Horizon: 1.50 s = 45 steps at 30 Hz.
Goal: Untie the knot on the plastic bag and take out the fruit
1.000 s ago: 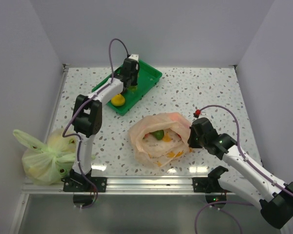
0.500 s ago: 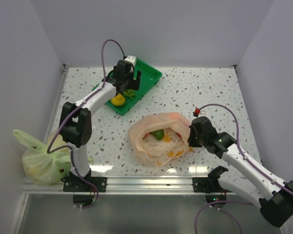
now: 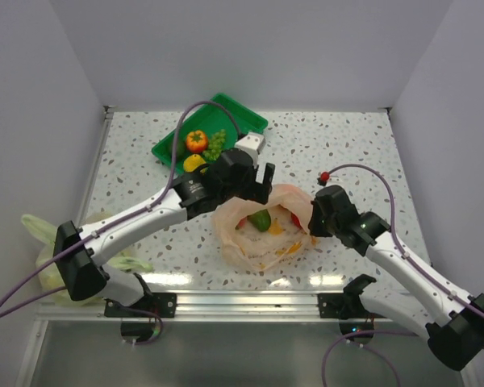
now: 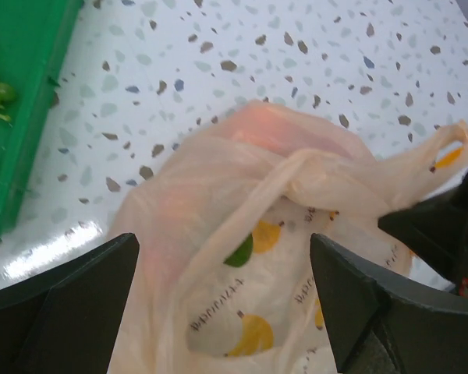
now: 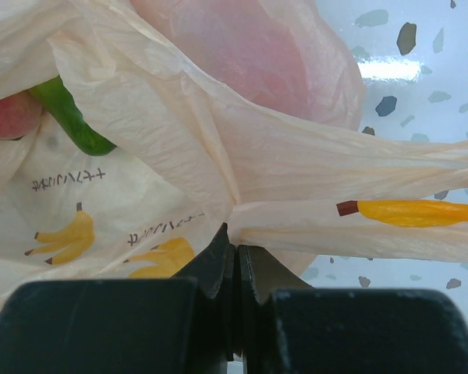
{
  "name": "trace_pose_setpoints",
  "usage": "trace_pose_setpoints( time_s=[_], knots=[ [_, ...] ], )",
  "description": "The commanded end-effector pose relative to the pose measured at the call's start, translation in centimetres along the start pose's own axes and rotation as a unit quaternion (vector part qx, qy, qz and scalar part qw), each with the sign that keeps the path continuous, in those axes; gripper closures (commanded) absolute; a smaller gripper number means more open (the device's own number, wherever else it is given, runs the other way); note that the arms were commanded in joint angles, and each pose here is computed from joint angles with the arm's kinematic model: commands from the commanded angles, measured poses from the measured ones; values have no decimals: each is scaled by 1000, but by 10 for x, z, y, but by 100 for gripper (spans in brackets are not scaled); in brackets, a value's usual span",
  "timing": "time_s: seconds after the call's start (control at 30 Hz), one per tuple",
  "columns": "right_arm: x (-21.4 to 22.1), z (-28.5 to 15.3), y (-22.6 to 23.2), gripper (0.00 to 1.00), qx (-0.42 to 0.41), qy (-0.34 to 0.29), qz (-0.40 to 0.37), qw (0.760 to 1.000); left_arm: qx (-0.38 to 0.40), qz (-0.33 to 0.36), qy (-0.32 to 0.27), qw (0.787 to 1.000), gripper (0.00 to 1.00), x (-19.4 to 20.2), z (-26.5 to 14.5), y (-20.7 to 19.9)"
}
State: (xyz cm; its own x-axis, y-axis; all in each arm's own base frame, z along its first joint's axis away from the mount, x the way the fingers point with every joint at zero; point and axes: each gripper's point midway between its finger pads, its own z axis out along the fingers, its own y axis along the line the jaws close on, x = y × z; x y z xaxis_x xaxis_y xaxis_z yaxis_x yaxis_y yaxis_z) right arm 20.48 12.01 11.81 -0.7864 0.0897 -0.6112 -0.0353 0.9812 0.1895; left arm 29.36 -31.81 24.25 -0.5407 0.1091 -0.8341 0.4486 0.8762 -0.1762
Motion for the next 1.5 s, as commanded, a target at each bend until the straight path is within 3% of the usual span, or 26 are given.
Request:
trace_pose_setpoints(
  time_s=[0.0, 0.2, 0.43, 0.63, 0.97, 1.47],
  knots=[
    [-20, -9, 7, 100, -3, -22, 2, 1000, -16, -77, 18, 997, 4, 25, -28, -9],
    [-25, 0, 11, 100, -13, -40, 8, 999, 13, -114, 39, 993, 10, 59, -35, -32],
    [-11, 7, 12, 100, -24, -27, 2, 999, 35, -116, 93, 988, 15, 97, 2, -62],
    [0, 10, 8, 100, -29, -24, 12, 999, -13, -80, 122, 989, 16, 136, 38, -48],
    [5, 9, 7, 100, -33, -23, 19, 999, -94, -69, 92, 989, 10, 132, 80, -12],
    [18, 11, 14, 100, -60, -2, 17, 998, -136, -48, 76, 987, 4, 126, 126, 19]
  ],
)
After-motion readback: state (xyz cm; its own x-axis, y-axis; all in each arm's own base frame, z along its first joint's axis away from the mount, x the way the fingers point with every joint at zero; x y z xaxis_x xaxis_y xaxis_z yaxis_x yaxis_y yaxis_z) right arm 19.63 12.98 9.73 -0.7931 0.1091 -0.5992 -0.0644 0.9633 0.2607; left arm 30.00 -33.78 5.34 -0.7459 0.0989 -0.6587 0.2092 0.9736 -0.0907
